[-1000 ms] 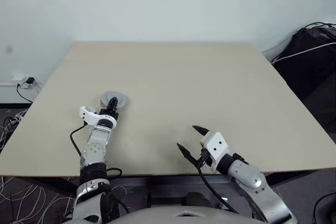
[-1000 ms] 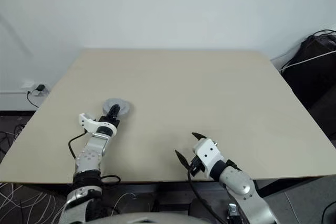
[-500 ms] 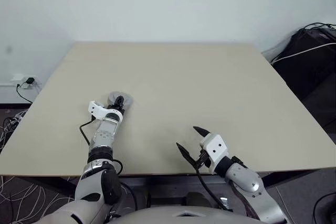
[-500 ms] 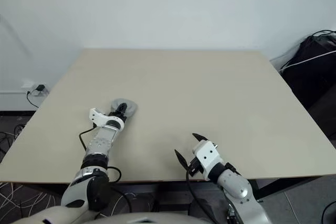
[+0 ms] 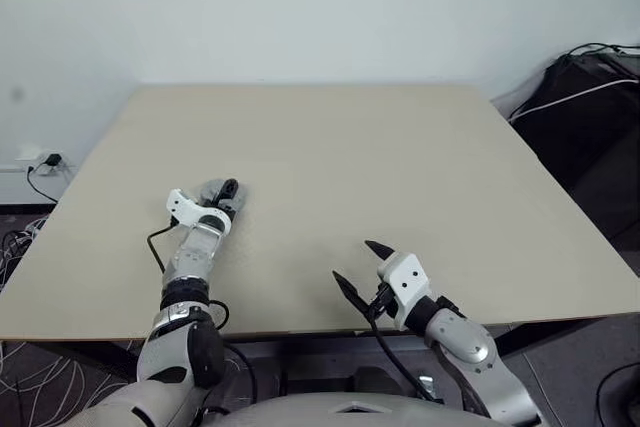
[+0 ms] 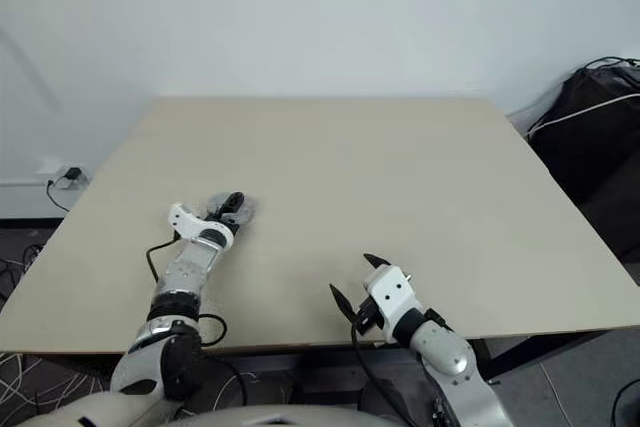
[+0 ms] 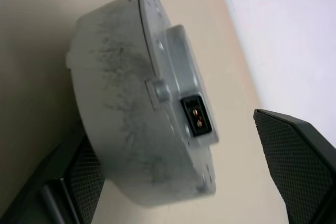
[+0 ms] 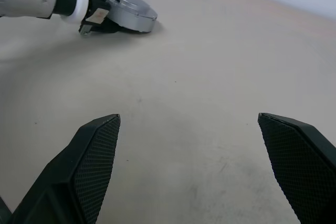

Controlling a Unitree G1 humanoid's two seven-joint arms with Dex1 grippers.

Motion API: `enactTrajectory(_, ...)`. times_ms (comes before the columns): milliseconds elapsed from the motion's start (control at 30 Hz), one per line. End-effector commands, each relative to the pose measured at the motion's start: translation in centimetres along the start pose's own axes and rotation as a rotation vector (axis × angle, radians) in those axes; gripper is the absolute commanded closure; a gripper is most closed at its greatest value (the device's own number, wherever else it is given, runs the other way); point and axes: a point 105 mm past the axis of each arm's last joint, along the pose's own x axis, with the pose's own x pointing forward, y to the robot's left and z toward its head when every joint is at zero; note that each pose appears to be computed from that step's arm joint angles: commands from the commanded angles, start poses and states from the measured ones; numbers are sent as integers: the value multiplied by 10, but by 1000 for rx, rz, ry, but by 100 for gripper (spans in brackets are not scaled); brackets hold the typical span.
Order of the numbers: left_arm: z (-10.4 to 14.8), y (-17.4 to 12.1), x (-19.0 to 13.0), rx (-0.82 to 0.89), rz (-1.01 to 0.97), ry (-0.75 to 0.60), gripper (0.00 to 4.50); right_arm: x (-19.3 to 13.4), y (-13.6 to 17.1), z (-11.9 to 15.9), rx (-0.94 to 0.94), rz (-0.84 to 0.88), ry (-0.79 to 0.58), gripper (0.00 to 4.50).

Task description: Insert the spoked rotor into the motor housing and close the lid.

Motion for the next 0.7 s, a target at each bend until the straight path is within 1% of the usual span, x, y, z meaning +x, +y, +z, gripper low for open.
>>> enactTrajectory(33, 2, 9, -12, 31, 14, 21, 3, 4, -5, 12, -16, -4, -43, 0)
enactTrajectory(167, -2, 22, -30, 46, 38, 49, 3, 6, -5, 12, -16, 7, -44, 0)
enactTrajectory(333, -17, 28, -59, 126, 12, 143, 3, 9, -4, 11, -4, 19, -45, 0)
enactTrajectory(433, -28, 26, -80, 267, -60, 220, 3, 10, -4, 10, 2, 24, -43, 0)
enactTrajectory(567, -39, 19, -103, 523, -178, 300, 3, 11, -3, 7, 29, 29, -31, 0)
enactTrajectory(633, -42, 17, -111, 619, -230, 310, 3, 12, -3, 6, 38, 29, -26, 0)
enactTrajectory(700, -41, 12, -118, 791, -299, 279, 3, 14, -6, 5, 53, 0, -24, 0)
